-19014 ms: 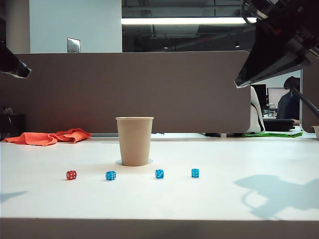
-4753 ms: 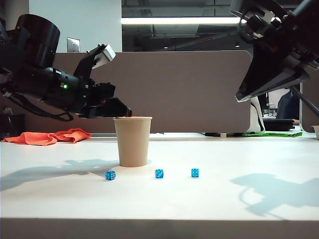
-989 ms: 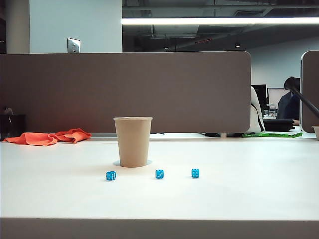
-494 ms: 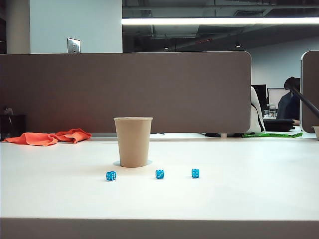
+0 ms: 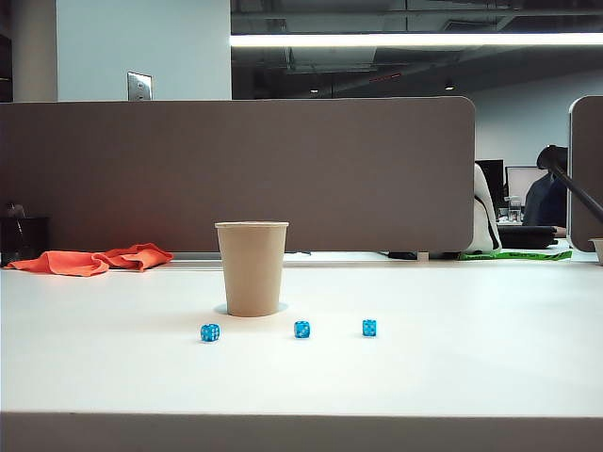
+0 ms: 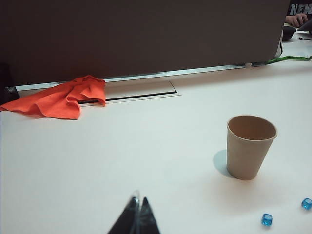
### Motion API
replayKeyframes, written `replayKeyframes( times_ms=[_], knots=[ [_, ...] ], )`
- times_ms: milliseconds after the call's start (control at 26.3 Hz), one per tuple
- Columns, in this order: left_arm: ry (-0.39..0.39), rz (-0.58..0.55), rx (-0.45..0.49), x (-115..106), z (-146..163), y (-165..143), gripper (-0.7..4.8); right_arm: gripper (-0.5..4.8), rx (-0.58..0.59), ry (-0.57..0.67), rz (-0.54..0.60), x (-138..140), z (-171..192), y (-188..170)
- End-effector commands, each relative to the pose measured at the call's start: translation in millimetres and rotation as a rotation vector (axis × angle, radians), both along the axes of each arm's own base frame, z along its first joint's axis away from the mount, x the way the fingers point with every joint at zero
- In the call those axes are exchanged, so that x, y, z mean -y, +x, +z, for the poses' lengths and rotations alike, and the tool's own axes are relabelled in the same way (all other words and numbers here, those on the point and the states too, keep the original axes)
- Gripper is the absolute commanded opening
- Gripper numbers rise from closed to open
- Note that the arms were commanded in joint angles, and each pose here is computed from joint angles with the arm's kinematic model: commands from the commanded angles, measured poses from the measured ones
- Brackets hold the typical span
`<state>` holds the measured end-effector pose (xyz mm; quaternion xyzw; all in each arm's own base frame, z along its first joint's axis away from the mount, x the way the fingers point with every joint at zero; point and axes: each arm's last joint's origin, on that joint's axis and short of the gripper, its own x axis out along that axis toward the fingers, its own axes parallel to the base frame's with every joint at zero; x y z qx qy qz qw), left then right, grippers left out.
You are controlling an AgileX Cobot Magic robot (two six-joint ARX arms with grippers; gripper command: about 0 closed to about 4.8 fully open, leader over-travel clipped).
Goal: Pick up the dice with a different color and drop it into the paper cup.
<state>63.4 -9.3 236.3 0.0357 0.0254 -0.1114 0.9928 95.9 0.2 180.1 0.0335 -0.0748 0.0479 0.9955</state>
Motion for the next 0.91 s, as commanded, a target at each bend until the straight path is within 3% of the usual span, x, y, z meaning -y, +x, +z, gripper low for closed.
replayKeyframes(
  times_ms=[38, 380, 723, 913],
  knots=[
    [-0.036, 0.002, 0.037, 0, 5, 0, -0.06, -0.01, 0.020, 0.001, -0.018, 0, 2, 0],
    [-0.063, 0.001, 0.122, 1, -2, 9, -0.06, -0.01, 0.014, 0.006, 0.011, -2, 1, 0],
    [-0.067, -0.093, 0.092, 4, -32, 21, -0.06, -0.01, 0.004, 0.027, 0.017, -2, 0, 0],
    [-0.078, -0.060, 0.088, 4, -42, 25, -0.06, -0.01, -0.029, 0.028, 0.006, -2, -3, 0]
  ],
)
